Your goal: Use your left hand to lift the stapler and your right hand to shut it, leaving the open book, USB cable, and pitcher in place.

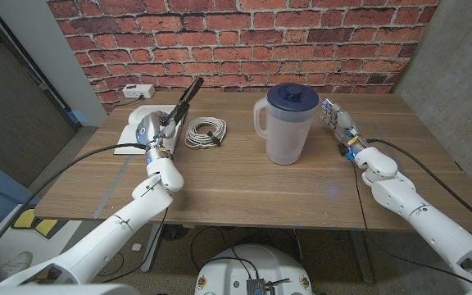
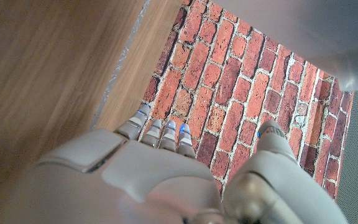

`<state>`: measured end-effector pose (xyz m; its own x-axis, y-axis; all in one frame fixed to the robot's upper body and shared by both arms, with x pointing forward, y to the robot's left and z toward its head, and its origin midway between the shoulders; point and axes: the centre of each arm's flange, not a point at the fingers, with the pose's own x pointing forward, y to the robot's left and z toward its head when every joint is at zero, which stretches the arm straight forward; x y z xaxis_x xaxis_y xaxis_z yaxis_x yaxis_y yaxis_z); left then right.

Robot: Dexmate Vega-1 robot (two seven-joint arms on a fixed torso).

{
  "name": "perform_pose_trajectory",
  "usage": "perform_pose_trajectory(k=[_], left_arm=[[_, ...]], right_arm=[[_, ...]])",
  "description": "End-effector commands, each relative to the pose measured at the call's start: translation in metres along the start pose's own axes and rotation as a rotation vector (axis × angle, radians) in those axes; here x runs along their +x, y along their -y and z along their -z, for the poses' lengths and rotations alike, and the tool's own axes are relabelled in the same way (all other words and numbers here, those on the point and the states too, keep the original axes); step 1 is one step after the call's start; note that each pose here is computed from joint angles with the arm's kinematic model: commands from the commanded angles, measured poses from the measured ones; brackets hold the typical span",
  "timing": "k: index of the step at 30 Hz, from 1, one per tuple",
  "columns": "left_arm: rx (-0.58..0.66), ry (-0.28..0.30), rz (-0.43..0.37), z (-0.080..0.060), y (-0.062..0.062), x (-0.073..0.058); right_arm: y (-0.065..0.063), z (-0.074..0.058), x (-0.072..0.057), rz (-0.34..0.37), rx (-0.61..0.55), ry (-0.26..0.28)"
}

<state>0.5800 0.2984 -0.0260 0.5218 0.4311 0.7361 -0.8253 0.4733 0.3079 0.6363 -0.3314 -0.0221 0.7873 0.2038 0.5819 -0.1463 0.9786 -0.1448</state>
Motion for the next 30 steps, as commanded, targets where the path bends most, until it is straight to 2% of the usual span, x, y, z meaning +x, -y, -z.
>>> perform_pose_trajectory(k=[1, 11, 21, 30], left_arm=[[-0.019, 0.046, 0.0, -0.012, 0.002, 0.001], [-0.044, 0.056, 0.004, -0.012, 0.004, -0.004], [-0.069, 0.072, -0.004, -0.012, -0.002, -0.009], [-0.095, 0.079, -0.021, -0.007, -0.006, -0.02]], right_arm=[[0.013, -0.017, -0.008, 0.021, -0.028, 0.031], [0.016, -0.028, -0.012, 0.023, -0.049, 0.048], [0.014, -0.039, -0.013, 0.019, -0.069, 0.066], [0.012, -0.051, -0.013, 0.015, -0.115, 0.077]])
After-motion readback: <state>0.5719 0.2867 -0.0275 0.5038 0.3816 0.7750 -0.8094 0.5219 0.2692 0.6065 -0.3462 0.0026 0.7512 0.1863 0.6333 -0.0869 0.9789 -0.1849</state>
